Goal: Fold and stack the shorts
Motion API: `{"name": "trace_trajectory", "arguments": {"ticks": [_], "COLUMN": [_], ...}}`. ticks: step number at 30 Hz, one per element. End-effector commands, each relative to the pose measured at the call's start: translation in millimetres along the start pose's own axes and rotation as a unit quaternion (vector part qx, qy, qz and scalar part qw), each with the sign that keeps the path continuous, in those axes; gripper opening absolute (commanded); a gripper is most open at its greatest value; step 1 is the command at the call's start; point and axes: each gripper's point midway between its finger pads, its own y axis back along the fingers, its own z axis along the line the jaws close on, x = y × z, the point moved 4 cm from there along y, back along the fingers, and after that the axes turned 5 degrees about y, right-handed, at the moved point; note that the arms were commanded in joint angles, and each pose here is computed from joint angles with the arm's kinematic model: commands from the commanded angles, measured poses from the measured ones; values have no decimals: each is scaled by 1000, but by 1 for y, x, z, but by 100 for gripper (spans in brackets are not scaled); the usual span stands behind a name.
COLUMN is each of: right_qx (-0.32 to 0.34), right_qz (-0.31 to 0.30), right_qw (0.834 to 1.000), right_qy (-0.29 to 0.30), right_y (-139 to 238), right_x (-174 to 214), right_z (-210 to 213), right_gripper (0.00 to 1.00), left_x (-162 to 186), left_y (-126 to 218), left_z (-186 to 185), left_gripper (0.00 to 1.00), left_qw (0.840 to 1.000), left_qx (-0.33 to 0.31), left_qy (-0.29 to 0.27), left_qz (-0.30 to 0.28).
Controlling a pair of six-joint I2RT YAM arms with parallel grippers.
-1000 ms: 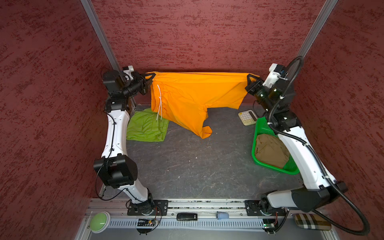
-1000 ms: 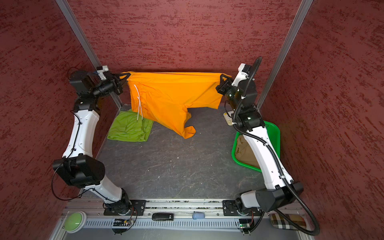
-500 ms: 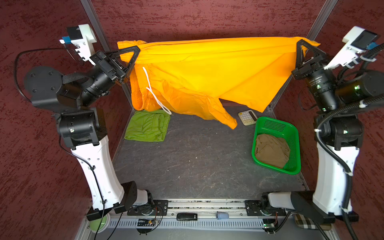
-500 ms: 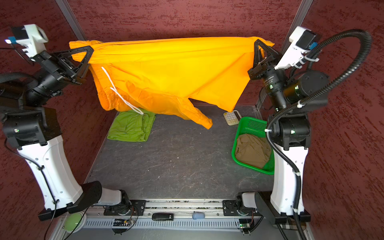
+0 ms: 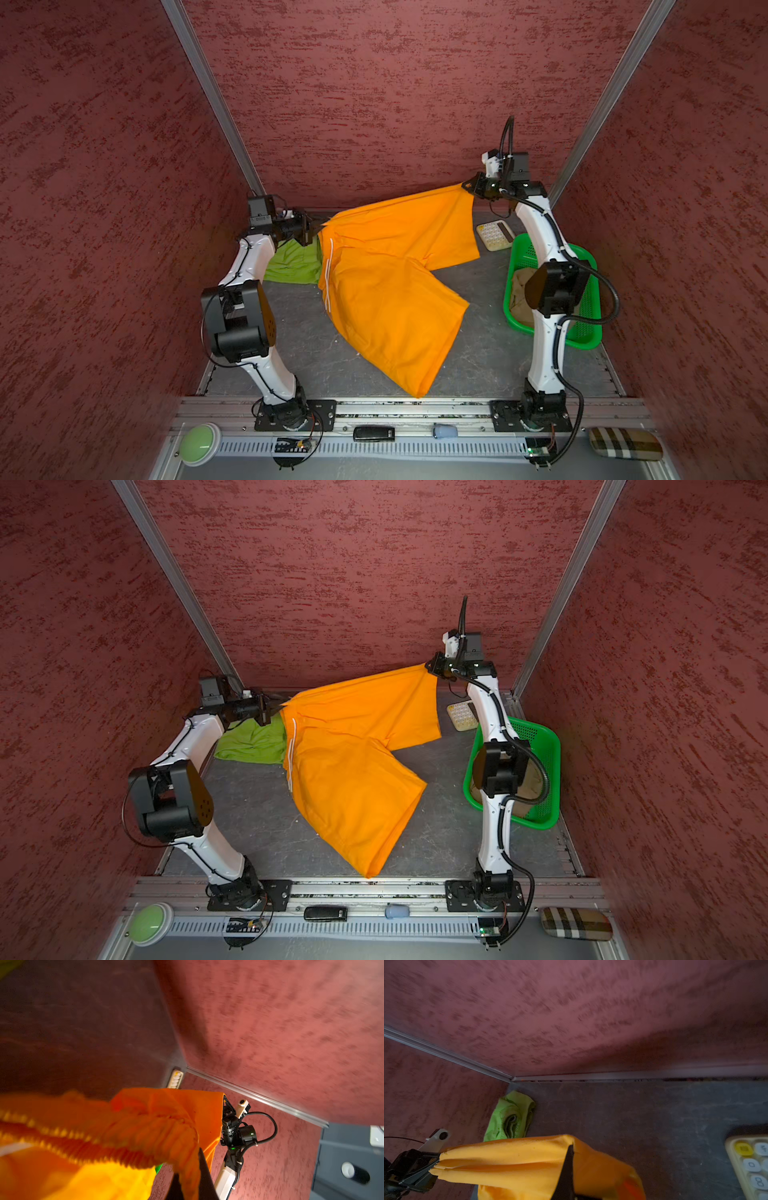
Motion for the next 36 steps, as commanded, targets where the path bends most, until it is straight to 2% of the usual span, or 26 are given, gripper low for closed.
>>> {"name": "trace_trajectory", "arguments": {"ticks": [1, 6, 10, 14, 18, 22, 28, 31, 36], "right_qx": [197, 182, 177, 188, 167, 147, 140, 146, 182], "right_qz": [-183, -187, -151, -101, -65, -9, 85, 113, 147], "right_qw": [963, 964, 971, 974, 983, 989, 985, 980, 970], "right_qy": [33, 46, 59, 77, 47, 7, -58, -71, -65], "right_y": [90, 101, 112, 114, 117, 108, 92, 85, 64], "right_x": [-92, -100, -79, -16, 66, 159, 292, 326, 348], "right_z": [-69, -45, -10, 21, 32, 33, 13, 4, -20], "right_gripper": [0, 0, 0, 0, 0, 0, 0, 0, 0], "left_x": [-40, -47, -57, -62, -54, -42, -29, -22, -6], "left_y": [16, -13, -26, -26, -29, -27, -13, -12, -20], "left_z": [21, 23, 9, -7, -3, 37, 109, 131, 155], "left_gripper": [0, 0, 0, 0, 0, 0, 4, 4, 4], "left_qw": [996, 997, 997, 996, 995, 993, 991, 990, 986], "left_qx": [-25, -46, -48, -48, -65, -101, -132, -142, -166], "left_qy": [-25, -34, -42, -54, -62, -52, -7, 4, 5], "left_qz": [-80, -51, -47, -52, -35, -26, -16, -12, 8]}}
